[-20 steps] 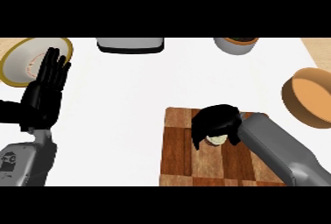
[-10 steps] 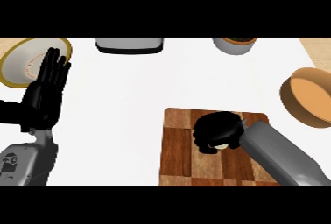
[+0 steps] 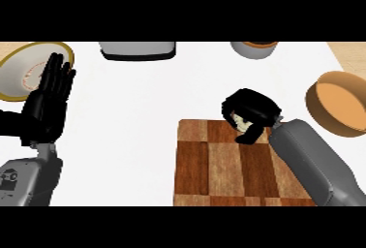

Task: Pick the cupcake from the cutting board and place it in the pot

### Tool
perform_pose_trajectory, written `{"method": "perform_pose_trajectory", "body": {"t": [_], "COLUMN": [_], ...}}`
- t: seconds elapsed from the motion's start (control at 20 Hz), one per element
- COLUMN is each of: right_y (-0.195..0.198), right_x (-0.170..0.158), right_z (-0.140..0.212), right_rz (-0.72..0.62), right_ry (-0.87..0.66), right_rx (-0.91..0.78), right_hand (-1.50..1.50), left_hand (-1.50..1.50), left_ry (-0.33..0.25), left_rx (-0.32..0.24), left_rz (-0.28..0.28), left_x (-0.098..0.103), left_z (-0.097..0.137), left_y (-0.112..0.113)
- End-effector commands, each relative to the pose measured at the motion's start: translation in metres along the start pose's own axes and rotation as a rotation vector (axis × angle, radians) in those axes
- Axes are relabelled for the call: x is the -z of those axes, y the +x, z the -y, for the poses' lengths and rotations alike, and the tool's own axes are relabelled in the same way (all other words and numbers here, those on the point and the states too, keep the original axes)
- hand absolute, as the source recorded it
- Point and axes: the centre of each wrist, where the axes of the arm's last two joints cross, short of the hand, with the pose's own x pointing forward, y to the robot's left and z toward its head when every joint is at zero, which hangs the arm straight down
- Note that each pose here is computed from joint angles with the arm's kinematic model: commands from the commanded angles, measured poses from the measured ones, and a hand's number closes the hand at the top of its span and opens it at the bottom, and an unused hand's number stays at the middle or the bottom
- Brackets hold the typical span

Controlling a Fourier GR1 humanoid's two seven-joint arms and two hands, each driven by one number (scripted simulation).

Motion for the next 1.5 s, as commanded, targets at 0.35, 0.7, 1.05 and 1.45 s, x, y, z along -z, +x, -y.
{"method": "perform_pose_trajectory", "body": {"t": [0.35,0.7,1.05,1.45], "right_y": [-0.004,0.026,0.04,0.003], "right_x": [0.042,0.07,0.047,-0.06], "right_z": [0.091,0.159,0.202,0.19], "right_rz": [-0.952,-1.304,-1.532,-1.622], "right_ry": [-0.556,-0.899,-0.984,-0.9], "right_rx": [-0.011,-0.214,-0.279,-0.275], "right_hand": [1.5,1.5,1.5,1.5], "left_hand": [0.0,0.0,0.0,0.0], "left_ry": [-0.007,-0.016,-0.014,0.002], "left_rx": [0.004,-0.003,-0.017,-0.001], "left_rz": [-0.015,-0.011,-0.006,0.009], "left_x": [-0.002,-0.011,-0.002,-0.016], "left_z": [0.001,-0.001,-0.001,-0.02], "left_y": [-0.003,-0.005,-0.008,-0.008]}}
